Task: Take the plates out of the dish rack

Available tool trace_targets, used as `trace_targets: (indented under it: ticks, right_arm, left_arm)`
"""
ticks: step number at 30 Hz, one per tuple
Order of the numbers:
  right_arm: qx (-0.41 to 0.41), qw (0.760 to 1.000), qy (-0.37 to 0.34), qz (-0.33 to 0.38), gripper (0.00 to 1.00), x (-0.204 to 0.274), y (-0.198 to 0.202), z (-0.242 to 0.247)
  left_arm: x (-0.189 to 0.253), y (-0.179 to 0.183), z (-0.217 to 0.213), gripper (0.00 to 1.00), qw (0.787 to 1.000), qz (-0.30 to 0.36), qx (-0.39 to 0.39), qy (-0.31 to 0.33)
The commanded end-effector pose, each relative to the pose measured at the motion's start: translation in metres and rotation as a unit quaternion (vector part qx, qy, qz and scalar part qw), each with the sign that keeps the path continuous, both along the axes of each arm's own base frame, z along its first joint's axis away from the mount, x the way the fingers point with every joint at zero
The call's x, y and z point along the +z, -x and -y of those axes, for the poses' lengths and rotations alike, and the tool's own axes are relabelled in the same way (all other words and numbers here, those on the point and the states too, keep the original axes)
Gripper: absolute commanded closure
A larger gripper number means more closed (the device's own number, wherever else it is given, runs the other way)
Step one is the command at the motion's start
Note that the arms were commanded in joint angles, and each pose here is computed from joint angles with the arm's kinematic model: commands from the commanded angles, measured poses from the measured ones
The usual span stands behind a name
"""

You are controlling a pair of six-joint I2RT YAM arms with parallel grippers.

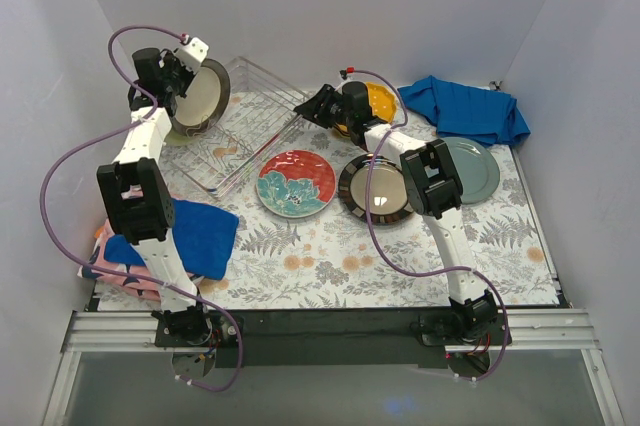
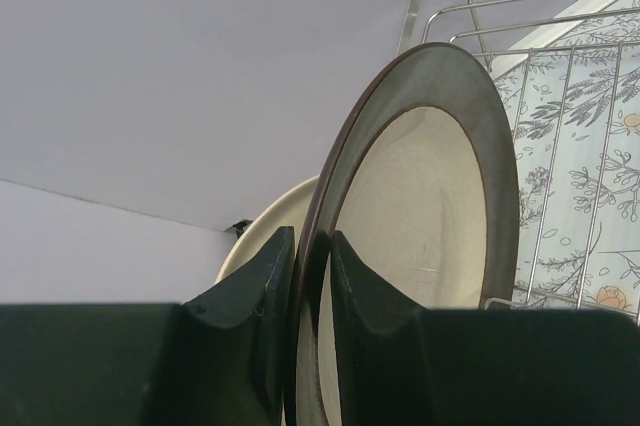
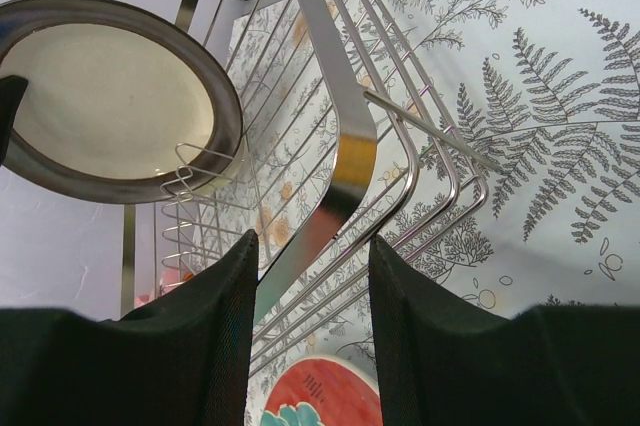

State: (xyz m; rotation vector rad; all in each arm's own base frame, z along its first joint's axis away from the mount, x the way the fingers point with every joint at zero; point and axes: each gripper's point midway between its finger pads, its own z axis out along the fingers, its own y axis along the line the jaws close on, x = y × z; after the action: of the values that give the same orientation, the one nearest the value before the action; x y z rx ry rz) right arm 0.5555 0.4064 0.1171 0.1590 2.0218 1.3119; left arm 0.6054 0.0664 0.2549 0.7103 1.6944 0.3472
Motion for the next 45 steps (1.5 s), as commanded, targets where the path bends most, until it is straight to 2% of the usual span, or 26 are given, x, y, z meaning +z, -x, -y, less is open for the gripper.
trace_targets:
  ticks: [1,5,9,15,19,26,32,36,45]
  right_arm:
    - [0.041,0.995,0.061,0.069,0.99,-0.015,0.007,0.002]
    - [0.062,0.994,0.055,0.074,0.99,-0.014,0.012,-0.007]
    - [0.068,0.993,0.050,0.077,0.99,-0.010,0.013,-0.012]
    - [0.068,0.993,0.050,0.081,0.99,-0.009,0.012,-0.012]
    - [0.074,0.992,0.050,0.084,0.99,-0.010,0.013,-0.013]
    - [0.074,0.992,0.060,0.088,0.99,-0.016,0.017,-0.017]
    - [0.067,0.992,0.060,0.087,0.99,-0.015,0.015,-0.017]
    - [0.066,0.992,0.059,0.089,0.99,-0.012,0.015,-0.018]
    - [0.064,0.994,0.047,0.075,0.99,-0.017,0.012,-0.017]
  left_arm:
    - [0.148,0.002,-0.045,1.00,0.974,0.201,0.095,-0.039]
    - [0.151,-0.006,-0.029,1.00,0.971,0.218,0.095,-0.022]
    - [0.149,-0.006,-0.010,1.00,0.970,0.230,0.074,-0.037]
    - [0.156,-0.006,-0.004,1.00,0.966,0.244,0.072,-0.045]
    - [0.163,-0.007,0.009,1.00,0.956,0.280,0.054,-0.072]
    - [0.143,-0.024,0.033,1.00,0.957,0.282,0.029,-0.066]
    - [0.132,-0.033,0.036,1.00,0.957,0.281,0.032,-0.061]
    - [0.128,-0.025,0.035,1.00,0.957,0.281,0.034,-0.064]
    - [0.138,0.005,0.067,1.00,0.961,0.273,-0.032,-0.021]
